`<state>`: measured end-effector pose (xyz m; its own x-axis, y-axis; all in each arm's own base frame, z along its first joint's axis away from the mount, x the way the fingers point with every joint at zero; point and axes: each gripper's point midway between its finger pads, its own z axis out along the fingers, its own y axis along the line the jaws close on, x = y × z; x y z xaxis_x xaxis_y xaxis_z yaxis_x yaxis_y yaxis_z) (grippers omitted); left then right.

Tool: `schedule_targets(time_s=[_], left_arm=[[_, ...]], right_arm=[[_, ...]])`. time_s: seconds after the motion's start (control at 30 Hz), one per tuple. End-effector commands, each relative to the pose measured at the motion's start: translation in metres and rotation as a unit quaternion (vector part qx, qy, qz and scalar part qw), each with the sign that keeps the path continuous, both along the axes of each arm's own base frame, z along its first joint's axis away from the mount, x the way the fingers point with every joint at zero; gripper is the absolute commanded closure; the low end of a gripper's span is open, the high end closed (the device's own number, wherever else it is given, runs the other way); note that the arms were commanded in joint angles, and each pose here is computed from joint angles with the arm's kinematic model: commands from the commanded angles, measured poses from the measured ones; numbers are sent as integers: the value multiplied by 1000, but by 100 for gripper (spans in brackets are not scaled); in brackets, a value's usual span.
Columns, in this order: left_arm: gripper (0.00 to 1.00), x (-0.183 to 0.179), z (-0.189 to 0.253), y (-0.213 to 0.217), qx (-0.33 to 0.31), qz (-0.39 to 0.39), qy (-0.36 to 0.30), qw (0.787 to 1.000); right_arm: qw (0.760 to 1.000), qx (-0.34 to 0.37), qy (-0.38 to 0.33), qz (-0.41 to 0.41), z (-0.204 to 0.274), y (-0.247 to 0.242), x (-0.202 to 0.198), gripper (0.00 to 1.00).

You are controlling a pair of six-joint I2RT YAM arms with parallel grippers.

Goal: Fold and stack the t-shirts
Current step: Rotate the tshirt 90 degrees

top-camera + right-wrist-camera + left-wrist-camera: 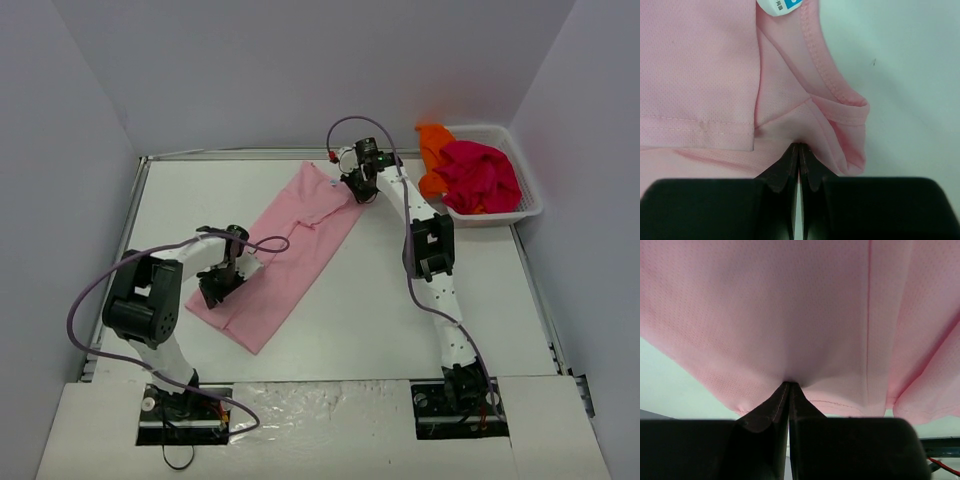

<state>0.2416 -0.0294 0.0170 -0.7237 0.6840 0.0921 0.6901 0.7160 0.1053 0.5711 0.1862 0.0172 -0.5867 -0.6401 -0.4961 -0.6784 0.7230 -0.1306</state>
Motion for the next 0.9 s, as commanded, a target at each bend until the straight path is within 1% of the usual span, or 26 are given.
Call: schedule_targets(time_s=[0.0, 0.1, 0.2, 0.27, 0.3, 0.37, 0.4, 0.47, 0.5, 0.6, 0.7, 0.8, 0.87], left_arm=[[98, -26, 2, -11, -10, -6, 44, 999], [98, -30, -1, -18, 3, -27, 48, 998], [98, -25, 5, -23, -6, -31, 32, 999], [98, -15, 18, -29, -24, -31, 4, 999], [98, -9, 25, -32, -31, -32, -12, 999], [98, 3, 44, -37, -47, -36, -54, 997], [98, 13, 57, -41, -57, -37, -81, 994], [98, 24, 80, -43, -71, -42, -123, 989], [98, 32, 99, -44, -80, -42, -152, 984], [98, 43, 130, -40, -90, -37, -190, 977], [98, 51, 158, -20, -103, -10, -226, 969], [98, 54, 176, 0, -108, 15, -254, 961], [98, 56, 185, 22, -110, 47, -273, 955]], right_arm=[[1000, -9, -5, -12, -20, -3, 6, 100], [1000, -9, -17, -12, -17, 0, 11, 100], [999, -7, -25, -19, -9, -1, 14, 100], [999, 0, -26, -23, -3, 0, 12, 100], [999, 8, -39, -24, 10, 2, 15, 100], [999, 13, -43, -26, 18, 2, 13, 100], [997, 22, -62, -26, 35, 5, 17, 100], [997, 25, -72, -29, 45, 5, 17, 100], [996, 24, -77, -29, 49, 6, 18, 100], [996, 23, -78, -32, 52, 5, 17, 100], [997, 24, -67, -27, 46, 8, 11, 100], [998, 19, -55, -24, 35, 8, 6, 100], [999, 19, -46, -23, 27, 9, 3, 100]])
